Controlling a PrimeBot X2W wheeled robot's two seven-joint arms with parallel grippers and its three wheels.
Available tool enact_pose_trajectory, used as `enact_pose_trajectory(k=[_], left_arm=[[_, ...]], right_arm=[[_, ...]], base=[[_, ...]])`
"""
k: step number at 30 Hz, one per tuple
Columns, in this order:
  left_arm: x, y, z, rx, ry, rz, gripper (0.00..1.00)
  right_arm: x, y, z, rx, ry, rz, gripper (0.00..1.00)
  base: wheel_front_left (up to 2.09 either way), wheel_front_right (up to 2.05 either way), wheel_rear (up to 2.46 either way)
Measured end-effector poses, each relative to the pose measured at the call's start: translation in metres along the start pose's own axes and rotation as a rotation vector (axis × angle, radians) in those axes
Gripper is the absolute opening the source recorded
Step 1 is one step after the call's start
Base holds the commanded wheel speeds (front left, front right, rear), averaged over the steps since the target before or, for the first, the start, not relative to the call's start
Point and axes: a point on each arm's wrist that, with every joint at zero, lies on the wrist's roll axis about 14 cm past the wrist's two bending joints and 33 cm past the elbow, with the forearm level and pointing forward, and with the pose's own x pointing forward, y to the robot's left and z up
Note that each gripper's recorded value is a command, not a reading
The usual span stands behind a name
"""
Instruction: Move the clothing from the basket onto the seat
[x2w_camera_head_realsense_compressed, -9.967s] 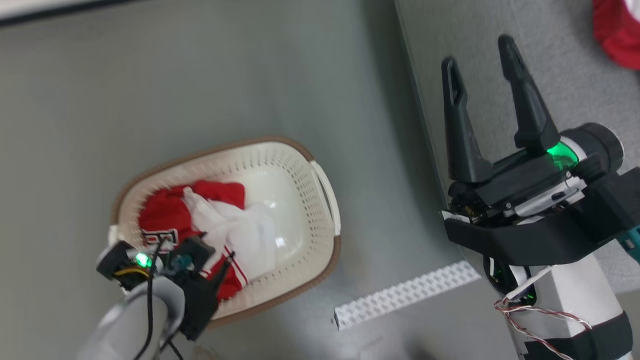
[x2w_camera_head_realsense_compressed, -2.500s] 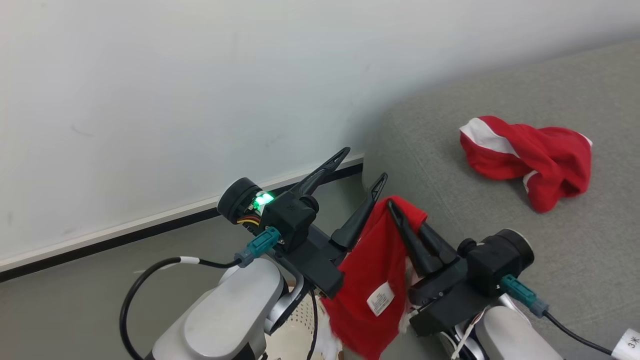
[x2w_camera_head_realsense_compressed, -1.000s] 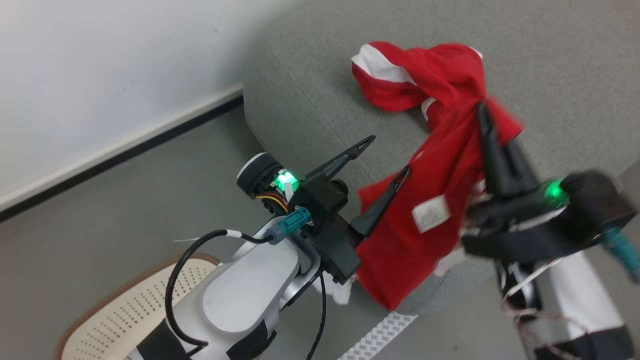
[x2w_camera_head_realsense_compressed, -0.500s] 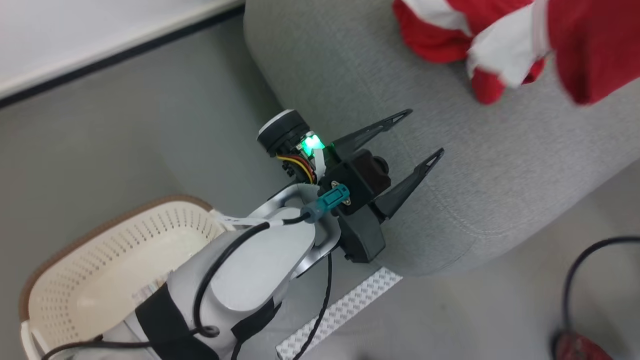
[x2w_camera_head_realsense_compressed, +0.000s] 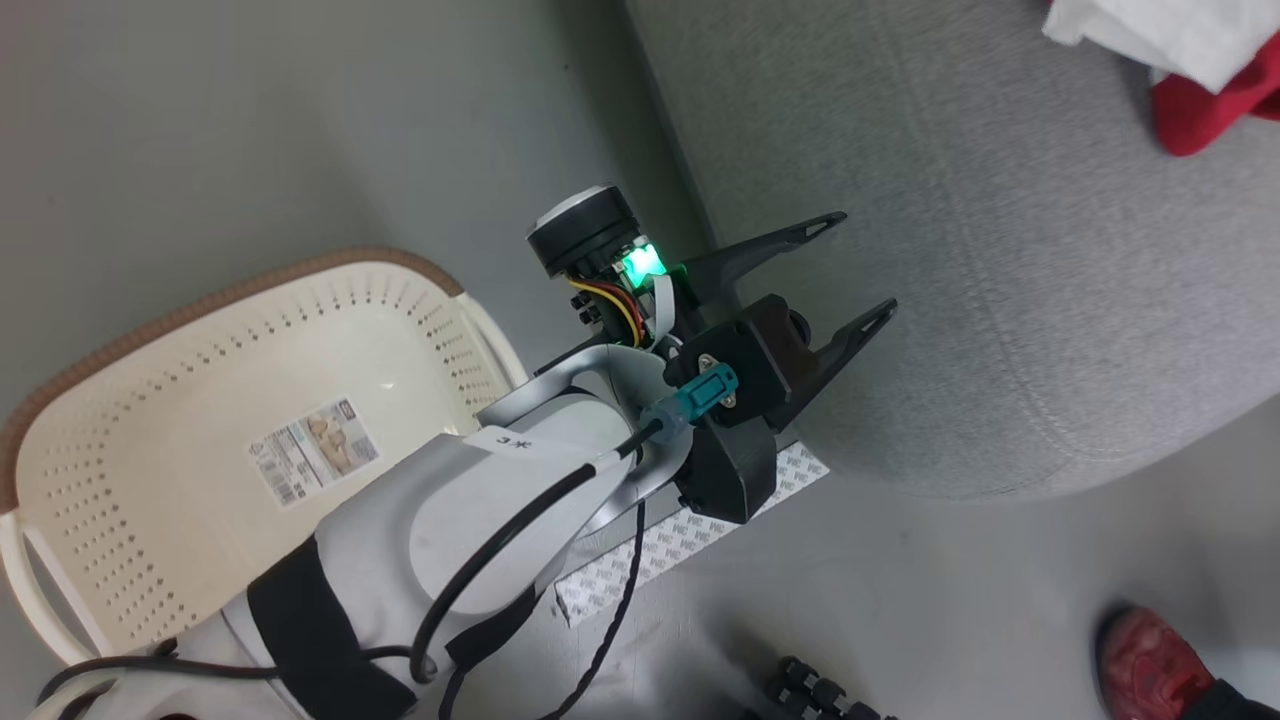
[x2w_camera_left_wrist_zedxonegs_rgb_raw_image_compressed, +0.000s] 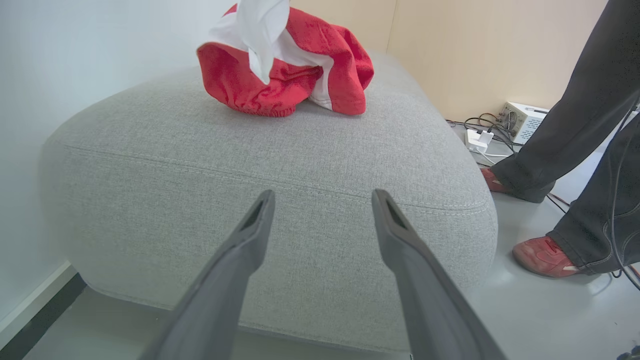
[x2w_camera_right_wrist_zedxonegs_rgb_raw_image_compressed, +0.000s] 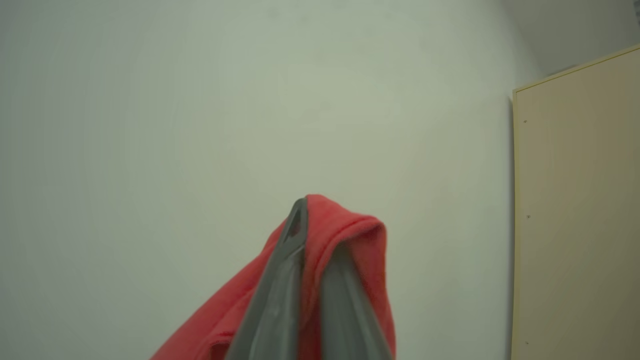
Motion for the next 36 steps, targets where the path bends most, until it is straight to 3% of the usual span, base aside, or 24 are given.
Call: enact_pose_trajectory(k=[4, 10, 15, 22, 25, 34, 36], left_arm=[[-0.005, 0.008, -0.014, -0.026, 0.013, 0.026, 1.0], [-0.018, 0.017, -0.046, -0.069, 0.065, 0.059, 1.0], [-0.026, 0.021, -0.062, -0.089, 0.094, 0.069, 1.0], [-0.032, 0.022, -0.068, -0.115, 0.109, 0.095, 1.0], [-0.034, 0.026, -0.067, -0.106, 0.114, 0.109, 1.0], [-0.041, 0.034, -0.058, -0.083, 0.12, 0.14, 1.0], [-0.041, 0.033, -0.055, -0.081, 0.118, 0.14, 1.0]], right_arm=[[-0.001, 0.006, -0.026, -0.005, 0.044, -0.005, 0.0], [-0.024, 0.012, -0.092, -0.001, 0.206, -0.032, 0.0], [-0.071, 0.017, -0.156, 0.054, 0.405, -0.084, 0.0], [-0.174, 0.041, -0.225, 0.144, 0.725, -0.137, 0.0], [-0.207, 0.053, -0.238, 0.181, 0.823, -0.142, 0.0], [-0.241, 0.071, -0.236, 0.232, 0.909, -0.121, 0.0], [-0.244, 0.071, -0.233, 0.233, 0.911, -0.117, 0.44]], base=[[0.0, 0.0, 0.0], [0.0, 0.0, 0.0], [0.0, 0.0, 0.0], [0.0, 0.0, 0.0], [0.0, 0.0, 0.0], [0.0, 0.0, 0.0], [0.0, 0.0, 0.0]])
